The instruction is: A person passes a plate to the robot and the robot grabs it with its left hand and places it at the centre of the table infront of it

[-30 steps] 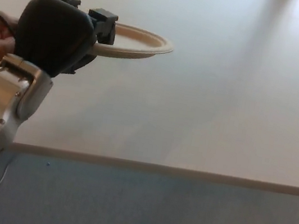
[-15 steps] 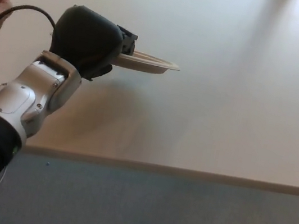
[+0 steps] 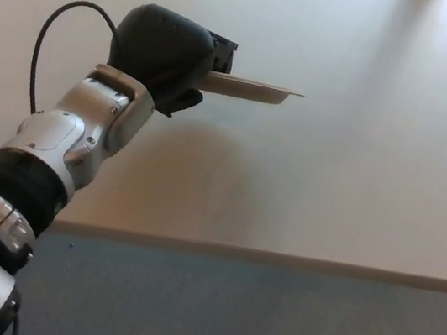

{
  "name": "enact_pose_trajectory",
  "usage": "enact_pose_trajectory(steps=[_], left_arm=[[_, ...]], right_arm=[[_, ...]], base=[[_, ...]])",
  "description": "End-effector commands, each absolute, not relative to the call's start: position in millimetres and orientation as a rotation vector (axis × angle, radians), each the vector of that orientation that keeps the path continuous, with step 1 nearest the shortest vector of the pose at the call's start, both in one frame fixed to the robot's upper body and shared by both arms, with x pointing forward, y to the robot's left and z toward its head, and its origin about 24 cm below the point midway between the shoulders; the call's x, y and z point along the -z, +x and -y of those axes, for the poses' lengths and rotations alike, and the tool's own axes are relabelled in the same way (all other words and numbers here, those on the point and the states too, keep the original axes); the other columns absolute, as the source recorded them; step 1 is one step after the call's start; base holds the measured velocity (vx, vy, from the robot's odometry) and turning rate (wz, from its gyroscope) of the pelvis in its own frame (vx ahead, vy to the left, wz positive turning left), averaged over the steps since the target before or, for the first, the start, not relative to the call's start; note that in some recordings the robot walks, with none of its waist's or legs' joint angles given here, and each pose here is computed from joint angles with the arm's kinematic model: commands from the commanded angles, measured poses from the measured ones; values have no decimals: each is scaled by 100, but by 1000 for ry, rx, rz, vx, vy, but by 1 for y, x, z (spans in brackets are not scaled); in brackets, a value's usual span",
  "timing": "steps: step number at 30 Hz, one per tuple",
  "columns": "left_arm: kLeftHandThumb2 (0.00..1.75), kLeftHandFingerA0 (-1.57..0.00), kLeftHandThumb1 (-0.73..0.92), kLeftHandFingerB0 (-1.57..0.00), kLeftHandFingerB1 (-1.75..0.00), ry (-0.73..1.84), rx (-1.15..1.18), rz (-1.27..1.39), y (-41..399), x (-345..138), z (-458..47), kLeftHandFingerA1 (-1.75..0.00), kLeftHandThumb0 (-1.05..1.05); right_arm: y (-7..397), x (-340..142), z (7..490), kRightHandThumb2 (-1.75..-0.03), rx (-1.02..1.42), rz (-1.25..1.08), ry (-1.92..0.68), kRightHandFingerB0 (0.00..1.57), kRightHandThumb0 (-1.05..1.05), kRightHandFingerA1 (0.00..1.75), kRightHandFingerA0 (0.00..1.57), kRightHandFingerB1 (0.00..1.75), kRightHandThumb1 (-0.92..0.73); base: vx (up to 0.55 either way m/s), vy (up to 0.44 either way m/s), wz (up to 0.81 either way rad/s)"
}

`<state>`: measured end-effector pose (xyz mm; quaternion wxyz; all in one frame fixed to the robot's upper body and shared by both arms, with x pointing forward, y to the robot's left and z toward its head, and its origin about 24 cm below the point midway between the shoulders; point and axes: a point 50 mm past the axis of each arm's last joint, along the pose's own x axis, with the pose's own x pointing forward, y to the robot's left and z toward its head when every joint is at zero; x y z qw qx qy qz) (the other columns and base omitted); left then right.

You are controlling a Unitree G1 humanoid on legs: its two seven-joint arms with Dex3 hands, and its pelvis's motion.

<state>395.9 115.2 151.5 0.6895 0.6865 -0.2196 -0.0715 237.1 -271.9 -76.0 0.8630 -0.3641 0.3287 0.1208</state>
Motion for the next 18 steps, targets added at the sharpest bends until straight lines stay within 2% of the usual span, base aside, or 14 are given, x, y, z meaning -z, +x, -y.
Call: enact_pose_trajectory(steps=[1, 2, 3, 4, 5, 10, 13, 14, 15, 16, 17, 18], left_arm=[[62, -82, 70, -54, -37, 1455, 271, 246, 404, -161, -123, -98, -38], [78, -23, 43, -4, -25, 1423, 368, 70, 408, -168, -130, -47, -70], [78, -23, 43, -4, -25, 1402, 412, -2, 409, -170, -132, -47, -70], [75, 0, 37, 0, -11, 1255, 453, -194, 413, -179, -137, -7, -56], [77, 0, 38, 0, -7, 1190, 489, -289, 415, -184, -139, -3, -56], [81, 0, 39, 0, 0, 1324, 517, -403, 418, -198, -143, -1, -61], [83, 0, 41, 0, 0, 1328, 561, -425, 417, -204, -144, -9, -71], [86, 0, 40, 0, -4, 1351, 576, -414, 417, -204, -143, -23, -75], [86, 0, 40, 0, -4, 1359, 580, -411, 416, -203, -143, -23, -75], [90, -1, 43, 0, 0, 1376, 592, -411, 416, -203, -143, -32, -80], [67, -3, 51, 0, -6, 1349, 604, -425, 415, -201, -143, -29, -101], [67, -3, 51, 0, -6, 1300, 616, -447, 415, -199, -144, -29, -101]], right_arm=[[237, 72, 279, -63, -254, -674, -793, 58, -68, 67, 77, 56, -79], [237, 72, 279, -64, -260, -674, -804, 57, -68, 65, 78, 55, -79], [237, 72, 279, -64, -263, -674, -808, 57, -68, 65, 78, 55, -79], [237, 72, 279, -64, -268, -671, -811, 60, -70, 65, 79, 56, -80], [237, 72, 278, -64, -270, -670, -809, 60, -70, 66, 78, 56, -79], [238, 72, 278, -63, -263, -680, -793, 57, -70, 65, 77, 54, -78], [238, 72, 278, -63, -266, -677, -804, 56, -70, 65, 78, 55, -78], [238, 71, 278, -63, -265, -672, -805, 57, -69, 66, 79, 55, -78], [238, 71, 278, -63, -265, -671, -805, 57, -69, 66, 79, 55, -78], [238, 71, 278, -63, -266, -667, -807, 58, -68, 65, 79, 56, -78], [237, 71, 278, -63, -266, -666, -808, 58, -68, 66, 79, 56, -77], [237, 72, 278, -63, -265, -667, -808, 58, -68, 66, 79, 56, -77]], base=[[0, 0, 0], [0, 0, 0], [0, 0, 0], [0, 0, 0], [0, 0, 0], [0, 0, 0], [0, 0, 0], [0, 0, 0], [0, 0, 0], [0, 0, 0], [0, 0, 0], [0, 0, 0]])
